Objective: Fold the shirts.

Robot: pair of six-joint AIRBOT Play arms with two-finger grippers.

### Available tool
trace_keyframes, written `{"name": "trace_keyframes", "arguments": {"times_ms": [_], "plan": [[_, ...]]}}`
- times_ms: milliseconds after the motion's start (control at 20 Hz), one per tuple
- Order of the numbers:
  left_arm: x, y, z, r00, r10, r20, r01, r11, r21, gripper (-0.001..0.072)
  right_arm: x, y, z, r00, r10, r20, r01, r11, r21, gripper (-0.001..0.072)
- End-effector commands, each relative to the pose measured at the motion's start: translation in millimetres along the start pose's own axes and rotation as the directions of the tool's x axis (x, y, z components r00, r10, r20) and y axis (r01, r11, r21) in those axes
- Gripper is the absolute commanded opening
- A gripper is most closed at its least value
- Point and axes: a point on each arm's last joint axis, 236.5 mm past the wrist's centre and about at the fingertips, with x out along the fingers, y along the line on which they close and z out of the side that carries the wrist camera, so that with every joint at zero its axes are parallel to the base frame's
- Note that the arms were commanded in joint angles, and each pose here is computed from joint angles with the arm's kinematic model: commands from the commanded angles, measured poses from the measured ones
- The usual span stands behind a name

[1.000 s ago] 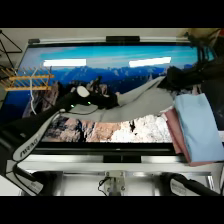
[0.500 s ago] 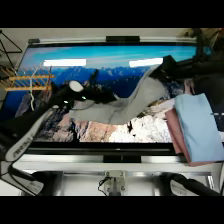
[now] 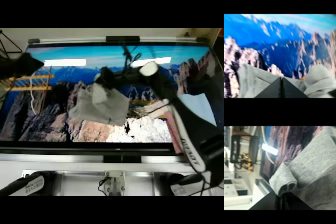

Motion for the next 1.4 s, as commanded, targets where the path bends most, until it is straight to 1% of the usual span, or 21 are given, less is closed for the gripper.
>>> {"name": "trace_keyframes", "arguments": {"times_ms": [0, 50, 100, 150, 250, 350, 400, 450, 500, 550, 600, 650, 700, 750, 900, 1050, 1250, 1300, 1350], "plan": [[-60, 7, 12, 0.996, 0.060, 0.066, -0.061, 0.998, 0.016, 0.0036, 81, -20, -25, 0.998, 0.057, 0.002, -0.057, 0.986, 0.154, 0.0065], [-61, 5, 8, 0.997, 0.056, 0.053, -0.057, 0.998, 0.021, 0.0036, 95, -23, -33, 0.997, 0.080, -0.012, -0.076, 0.979, 0.191, 0.0131], [-60, 3, 5, 0.998, 0.051, 0.039, -0.052, 0.998, 0.023, 0.0036, 104, -23, -39, 0.993, 0.113, -0.018, -0.107, 0.974, 0.202, 0.0396], [-58, 2, 2, 0.998, 0.047, 0.031, -0.048, 0.999, 0.026, 0.0036, 108, -19, -41, 0.989, 0.149, -0.018, -0.143, 0.971, 0.192, 0.0593], [-53, 3, -4, 0.999, 0.044, 0.012, -0.044, 0.999, 0.019, 0.0036, 99, -17, -32, 0.988, 0.154, -0.008, -0.151, 0.976, 0.158, 0.0593], [-49, 6, -10, 0.999, 0.044, -0.003, -0.044, 0.999, 0.020, 0.0036, 74, -30, -20, 0.995, 0.095, -0.025, -0.092, 0.991, 0.093, 0.0593], [-49, 7, -11, 0.999, 0.044, -0.007, -0.044, 0.999, 0.020, 0.0036, 54, -47, -15, 0.998, 0.020, -0.051, -0.017, 0.998, 0.060, 0.0593], [-48, 7, -12, 0.999, 0.044, -0.009, -0.044, 0.999, 0.022, 0.0036, 28, -75, -12, 0.991, -0.099, -0.091, 0.102, 0.994, 0.029, 0.0593], [-48, 7, -12, 0.999, 0.044, -0.010, -0.043, 0.998, 0.035, 0.0036, -3, -110, -13, 0.960, -0.244, -0.135, 0.247, 0.969, 0.005, 0.0593], [-48, 7, -12, 0.999, 0.044, -0.010, -0.043, 0.998, 0.035, 0.0036, -45, -155, -17, 0.887, -0.420, -0.191, 0.424, 0.905, -0.019, 0.0593], [-48, 7, -12, 0.999, 0.044, -0.010, -0.043, 0.998, 0.035, 0.0036, -87, -195, -24, 0.784, -0.567, -0.252, 0.575, 0.816, -0.049, 0.0593], [-48, 7, -12, 0.999, 0.044, -0.010, -0.043, 0.998, 0.040, 0.0036, -129, -230, -36, 0.666, -0.672, -0.324, 0.689, 0.720, -0.077, 0.0611], [-48, 7, -12, 0.999, 0.044, -0.010, -0.043, 0.998, 0.045, 0.0036, -151, -250, -49, 0.604, -0.697, -0.386, 0.733, 0.676, -0.076, 0.0668], [-48, 7, -12, 0.999, 0.044, -0.011, -0.043, 0.998, 0.045, 0.0036, -153, -256, -59, 0.614, -0.668, -0.421, 0.722, 0.691, -0.044, 0.0668], [-48, 7, -12, 0.999, 0.043, -0.011, -0.043, 0.998, 0.045, 0.0036, -104, -253, -72, 0.754, -0.509, -0.414, 0.573, 0.819, 0.036, 0.0668], [-48, 7, -12, 0.999, 0.044, -0.011, -0.043, 0.998, 0.045, 0.0036, -64, -252, -74, 0.812, -0.426, -0.399, 0.488, 0.870, 0.065, 0.0668], [-48, 7, -12, 0.999, 0.044, -0.011, -0.043, 0.998, 0.045, 0.0036, -30, -250, -82, 0.847, -0.353, -0.398, 0.424, 0.900, 0.102, 0.0661], [-48, 7, -12, 0.999, 0.044, -0.011, -0.043, 0.998, 0.045, 0.0036, -23, -244, -83, 0.859, -0.320, -0.399, 0.388, 0.916, 0.101, 0.0600], [-48, 7, -12, 0.999, 0.043, -0.011, -0.043, 0.998, 0.044, 0.0036, -19, -238, -81, 0.874, -0.290, -0.389, 0.352, 0.931, 0.098, 0.0473]]}}
